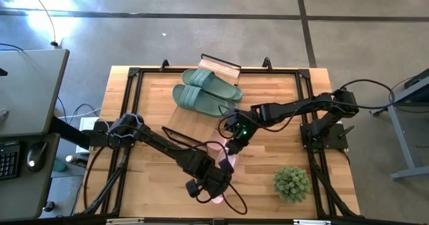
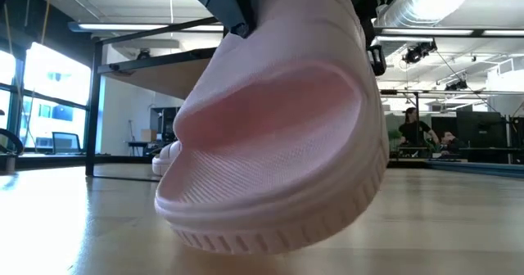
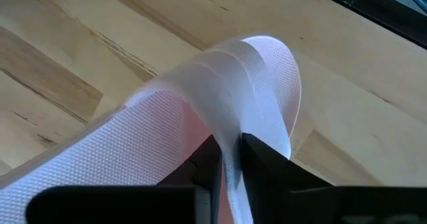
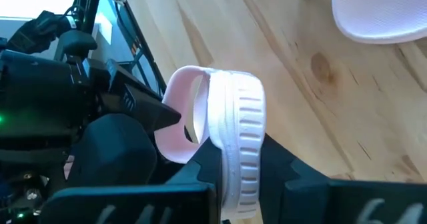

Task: Pick and place slides into the shelf
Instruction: Put the pink slide on the shelf

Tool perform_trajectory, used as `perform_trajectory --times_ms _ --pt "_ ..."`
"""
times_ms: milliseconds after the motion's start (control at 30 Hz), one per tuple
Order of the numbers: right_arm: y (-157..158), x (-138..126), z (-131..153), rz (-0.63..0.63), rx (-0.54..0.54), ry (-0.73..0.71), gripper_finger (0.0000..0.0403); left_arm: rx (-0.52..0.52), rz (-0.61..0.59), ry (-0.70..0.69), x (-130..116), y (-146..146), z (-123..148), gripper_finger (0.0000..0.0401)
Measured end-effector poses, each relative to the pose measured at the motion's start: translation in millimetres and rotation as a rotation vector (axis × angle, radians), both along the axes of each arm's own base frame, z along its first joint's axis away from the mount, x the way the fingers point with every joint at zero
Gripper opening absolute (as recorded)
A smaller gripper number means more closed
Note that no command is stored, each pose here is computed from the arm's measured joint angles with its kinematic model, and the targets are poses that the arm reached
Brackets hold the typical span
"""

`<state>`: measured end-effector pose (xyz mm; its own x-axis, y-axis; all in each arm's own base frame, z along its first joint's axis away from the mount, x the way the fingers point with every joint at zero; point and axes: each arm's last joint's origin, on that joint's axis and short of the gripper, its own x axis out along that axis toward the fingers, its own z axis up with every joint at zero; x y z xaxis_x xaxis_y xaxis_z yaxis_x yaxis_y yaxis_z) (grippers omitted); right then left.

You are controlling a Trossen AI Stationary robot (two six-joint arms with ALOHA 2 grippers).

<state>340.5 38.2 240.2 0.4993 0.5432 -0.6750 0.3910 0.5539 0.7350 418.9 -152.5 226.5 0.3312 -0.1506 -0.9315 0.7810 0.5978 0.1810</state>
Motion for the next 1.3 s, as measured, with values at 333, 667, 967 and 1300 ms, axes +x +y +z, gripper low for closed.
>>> perform_trajectory --times_ms 333,667,967,1300 --pt "0 0 0 0.006 -0.003 -0.005 0.0027 -0.011 -0.005 0.004 0 0 0 0.0152" --pt "-1 -7 -4 0.031 -0.054 0.048 0.0027 -0.007 0.046 0.045 -3 1 23 0.0211" --pt "-4 -26 20 0.011 -0.114 0.020 0.0025 0.012 0.067 -0.040 -3 2 72 0.0211" --pt "-13 -88 74 -0.128 -0.240 -0.004 0.0025 0.081 0.132 -0.079 -14 9 112 0.0211"
